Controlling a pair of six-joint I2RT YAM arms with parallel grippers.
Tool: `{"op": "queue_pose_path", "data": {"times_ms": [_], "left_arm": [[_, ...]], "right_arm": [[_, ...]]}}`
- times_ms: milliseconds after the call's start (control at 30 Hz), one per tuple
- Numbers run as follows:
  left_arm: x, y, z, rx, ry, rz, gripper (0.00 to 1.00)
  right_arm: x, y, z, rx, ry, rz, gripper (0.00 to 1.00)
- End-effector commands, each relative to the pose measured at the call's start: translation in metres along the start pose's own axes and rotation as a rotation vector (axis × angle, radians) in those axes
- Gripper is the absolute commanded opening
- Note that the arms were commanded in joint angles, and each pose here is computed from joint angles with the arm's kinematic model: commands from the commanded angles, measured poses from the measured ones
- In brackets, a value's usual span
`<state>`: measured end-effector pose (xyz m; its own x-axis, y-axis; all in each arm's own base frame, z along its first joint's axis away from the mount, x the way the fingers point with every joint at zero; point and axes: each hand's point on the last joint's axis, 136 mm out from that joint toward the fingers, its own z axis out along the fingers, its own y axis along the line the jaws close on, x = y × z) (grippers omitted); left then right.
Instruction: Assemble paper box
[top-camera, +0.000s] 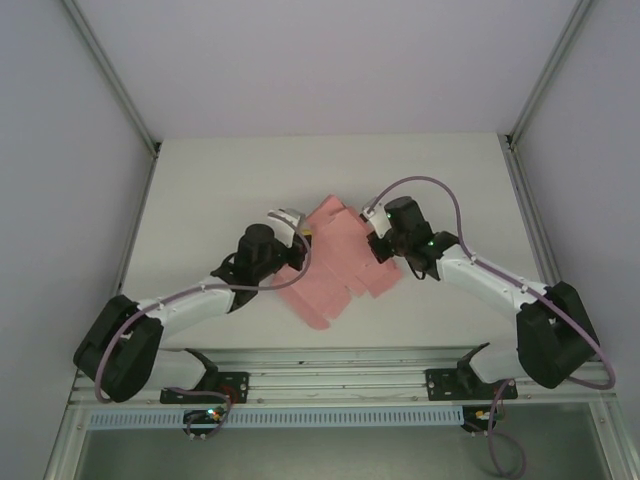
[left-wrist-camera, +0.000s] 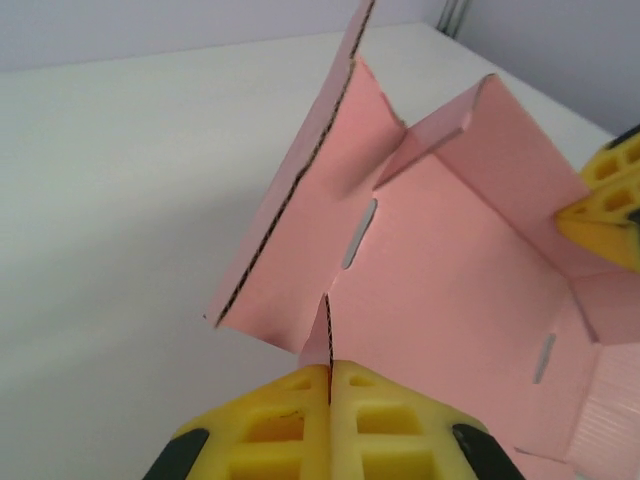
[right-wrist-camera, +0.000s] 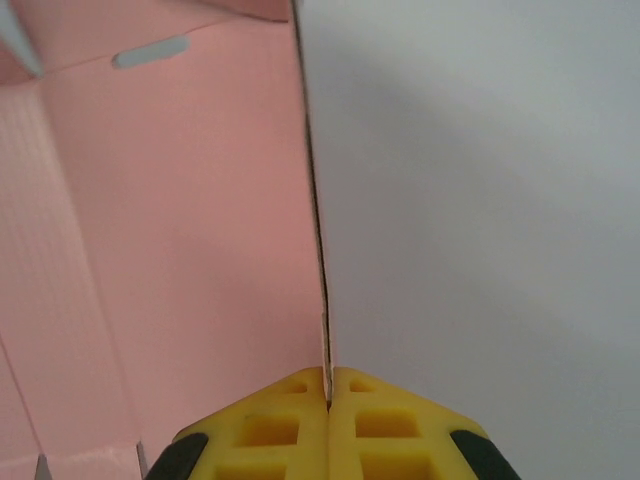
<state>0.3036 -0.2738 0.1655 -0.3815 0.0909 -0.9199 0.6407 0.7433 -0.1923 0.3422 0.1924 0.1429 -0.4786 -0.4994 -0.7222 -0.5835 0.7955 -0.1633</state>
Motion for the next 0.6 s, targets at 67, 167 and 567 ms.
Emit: {"op": "queue_pose_path", "data": {"times_ms": [67, 167, 567], "left_arm": [[0.000, -0.022, 0.021, -0.048, 0.060, 0.252, 0.00], [0.009, -0.033, 0.031, -0.021, 0.110, 0.320, 0.00], [0.026, -0.042, 0.048, 0.037, 0.100, 0.270, 0.00]], "right_arm": [[-0.022, 0.011, -0.009, 0.103, -0.071, -0.279, 0.00], [-0.021, 0.014, -0.007, 0.111, -0.061, -0.357, 0.00], [-0.012, 0.031, -0.001, 0.118, -0.087, -0.600, 0.00]]}}
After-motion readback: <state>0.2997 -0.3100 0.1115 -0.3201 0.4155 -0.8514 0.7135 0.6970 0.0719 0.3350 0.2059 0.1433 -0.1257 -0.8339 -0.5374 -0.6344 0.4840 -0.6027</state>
